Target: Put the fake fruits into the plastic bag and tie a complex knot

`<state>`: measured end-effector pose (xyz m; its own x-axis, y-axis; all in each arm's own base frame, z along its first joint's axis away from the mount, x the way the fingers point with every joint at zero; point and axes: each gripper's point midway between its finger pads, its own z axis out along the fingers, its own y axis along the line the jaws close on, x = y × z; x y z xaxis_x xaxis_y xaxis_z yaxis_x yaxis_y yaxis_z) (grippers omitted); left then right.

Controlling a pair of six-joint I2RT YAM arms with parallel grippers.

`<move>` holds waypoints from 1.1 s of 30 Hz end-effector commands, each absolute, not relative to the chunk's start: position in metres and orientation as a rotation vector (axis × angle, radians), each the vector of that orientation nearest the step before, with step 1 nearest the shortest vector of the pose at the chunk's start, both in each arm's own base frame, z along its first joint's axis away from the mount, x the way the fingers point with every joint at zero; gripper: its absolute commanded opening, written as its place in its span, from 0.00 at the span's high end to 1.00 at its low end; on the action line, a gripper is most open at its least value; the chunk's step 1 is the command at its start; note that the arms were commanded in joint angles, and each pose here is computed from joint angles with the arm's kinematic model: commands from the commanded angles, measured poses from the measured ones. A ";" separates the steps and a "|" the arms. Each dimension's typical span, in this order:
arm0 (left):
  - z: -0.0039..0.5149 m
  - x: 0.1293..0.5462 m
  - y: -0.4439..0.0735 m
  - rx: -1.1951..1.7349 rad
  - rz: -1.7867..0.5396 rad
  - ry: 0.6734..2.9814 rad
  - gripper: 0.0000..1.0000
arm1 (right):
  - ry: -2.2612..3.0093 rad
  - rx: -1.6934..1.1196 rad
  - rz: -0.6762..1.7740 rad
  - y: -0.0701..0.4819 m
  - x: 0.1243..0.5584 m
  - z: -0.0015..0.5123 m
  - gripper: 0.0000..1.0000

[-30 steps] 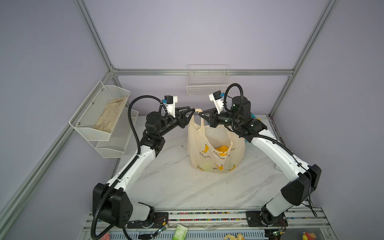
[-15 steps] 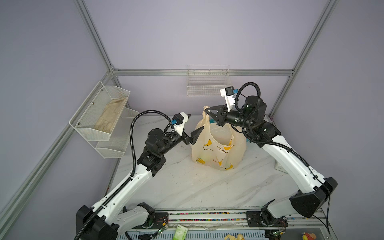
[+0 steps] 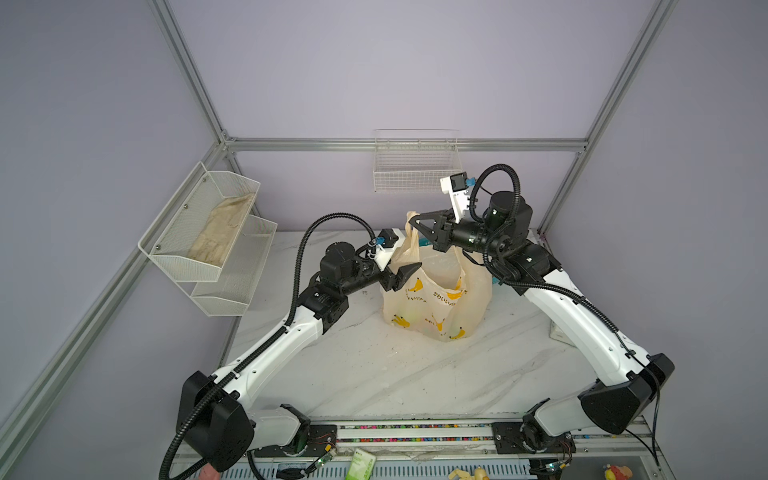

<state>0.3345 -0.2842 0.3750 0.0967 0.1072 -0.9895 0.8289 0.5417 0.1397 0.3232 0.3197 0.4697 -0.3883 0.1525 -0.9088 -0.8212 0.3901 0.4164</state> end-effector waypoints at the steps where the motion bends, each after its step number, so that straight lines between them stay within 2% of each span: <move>1: 0.450 0.320 -0.290 0.889 -0.706 1.200 0.33 | 1.568 -0.611 1.197 0.320 0.321 0.487 1.00; 10: 0.466 0.330 -0.299 0.883 -0.749 1.169 0.66 | 1.586 -0.617 1.204 0.323 0.324 0.477 1.00; 14: 0.464 0.334 -0.298 0.854 -0.757 1.185 0.90 | 1.590 -0.616 1.190 0.321 0.323 0.475 1.00; 16: 0.462 0.336 -0.293 0.805 -0.758 1.202 1.00 | 1.585 -0.589 1.151 0.315 0.324 0.478 0.86; 17: 0.460 0.338 -0.289 0.770 -0.763 1.217 1.00 | 1.578 -0.567 1.120 0.310 0.326 0.479 0.73; 18: 0.455 0.340 -0.286 0.737 -0.770 1.242 1.00 | 1.570 -0.545 1.089 0.304 0.326 0.482 0.66; 22: 0.439 0.349 -0.273 0.567 -0.823 1.343 1.00 | 1.539 -0.439 0.900 0.271 0.330 0.481 0.41; 29: 0.424 0.350 -0.263 0.394 -0.940 1.428 1.00 | 1.369 -0.538 0.817 0.263 0.299 0.443 0.34; 33: 0.424 0.347 -0.263 0.372 -0.983 1.453 1.00 | 1.319 -0.612 0.803 0.283 0.286 0.419 0.21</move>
<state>0.3550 -0.2719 0.4074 -0.1681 -0.2454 -0.9547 0.7440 0.6037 -0.2862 0.2913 0.2726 0.4121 -0.0873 0.1565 -0.9838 -0.7817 0.6015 0.1650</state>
